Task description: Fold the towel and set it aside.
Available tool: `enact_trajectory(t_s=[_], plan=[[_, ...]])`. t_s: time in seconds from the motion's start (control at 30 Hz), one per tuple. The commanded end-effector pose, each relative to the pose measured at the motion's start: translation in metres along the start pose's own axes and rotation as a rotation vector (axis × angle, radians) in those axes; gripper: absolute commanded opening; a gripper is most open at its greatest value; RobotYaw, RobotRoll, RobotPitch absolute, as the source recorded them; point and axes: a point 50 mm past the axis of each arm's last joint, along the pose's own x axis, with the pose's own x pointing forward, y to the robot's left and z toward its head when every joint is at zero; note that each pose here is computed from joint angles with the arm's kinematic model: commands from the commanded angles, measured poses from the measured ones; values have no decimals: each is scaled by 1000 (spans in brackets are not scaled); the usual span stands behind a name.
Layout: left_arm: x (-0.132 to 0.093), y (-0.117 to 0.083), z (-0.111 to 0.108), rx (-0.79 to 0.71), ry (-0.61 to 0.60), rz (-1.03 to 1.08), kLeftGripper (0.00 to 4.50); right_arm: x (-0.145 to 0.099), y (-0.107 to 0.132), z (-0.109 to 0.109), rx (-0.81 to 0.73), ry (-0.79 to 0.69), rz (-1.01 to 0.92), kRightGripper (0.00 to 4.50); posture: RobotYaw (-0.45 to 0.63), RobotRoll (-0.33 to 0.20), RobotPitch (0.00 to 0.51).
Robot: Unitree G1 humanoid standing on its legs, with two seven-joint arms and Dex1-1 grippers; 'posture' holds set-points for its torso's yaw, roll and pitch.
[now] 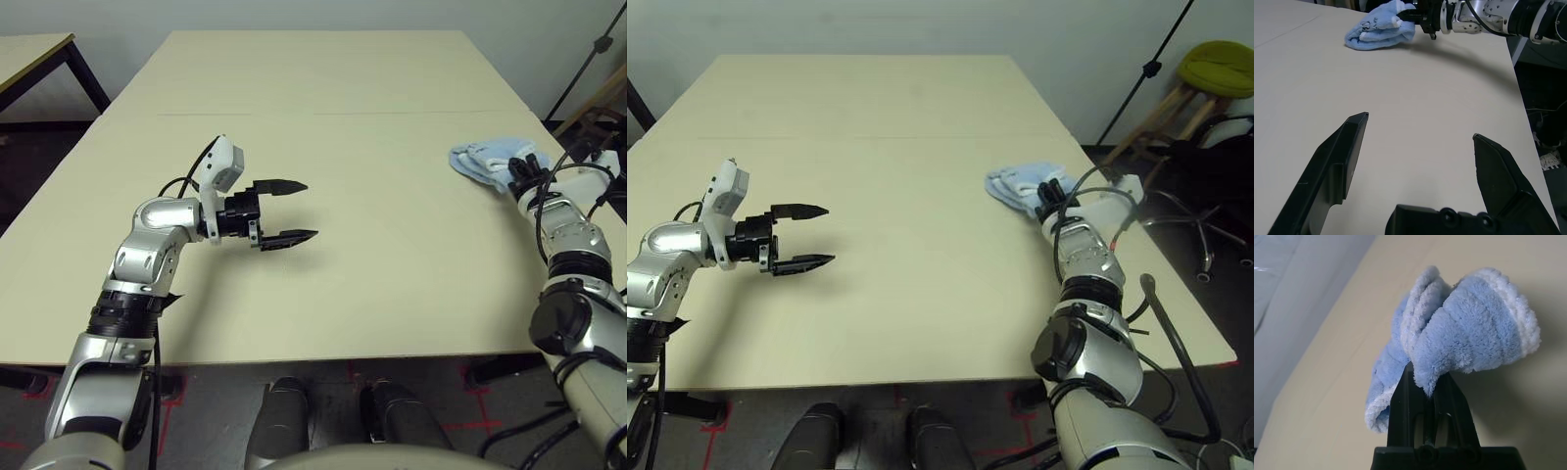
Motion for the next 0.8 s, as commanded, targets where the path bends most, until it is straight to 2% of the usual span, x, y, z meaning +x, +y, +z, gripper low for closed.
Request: enact_trajectory(t_s=[0.03,0.17,0.27,0.4,0.6,0.63,0.8], plan=[[1,0,-3,2,15,-3,4500,-2,-11,-4,8,19,-53,35,103,0,97],[1,0,-4,-5,11,-1,4500,-3,-14,-8,-21,75,-59,35,102,0,96],[0,0,-7,-25,24,-5,4500,-3,-12,-13,-76,131,-32,744,104,0,95],[-4,-1,-8,-60,28,-14,4500,-6,-10,-10,-158,150,-13,2146,104,0,96],[-9,1,-7,-95,32,-11,4500,-21,0,4,-499,187,69,4308,94,0,95],[-9,2,-7,-100,31,-10,4500,-24,2,6,-536,191,77,4484,94,0,96],[-12,3,-4,-146,6,2,4500,-33,23,24,-701,120,153,4484,83,0,95]])
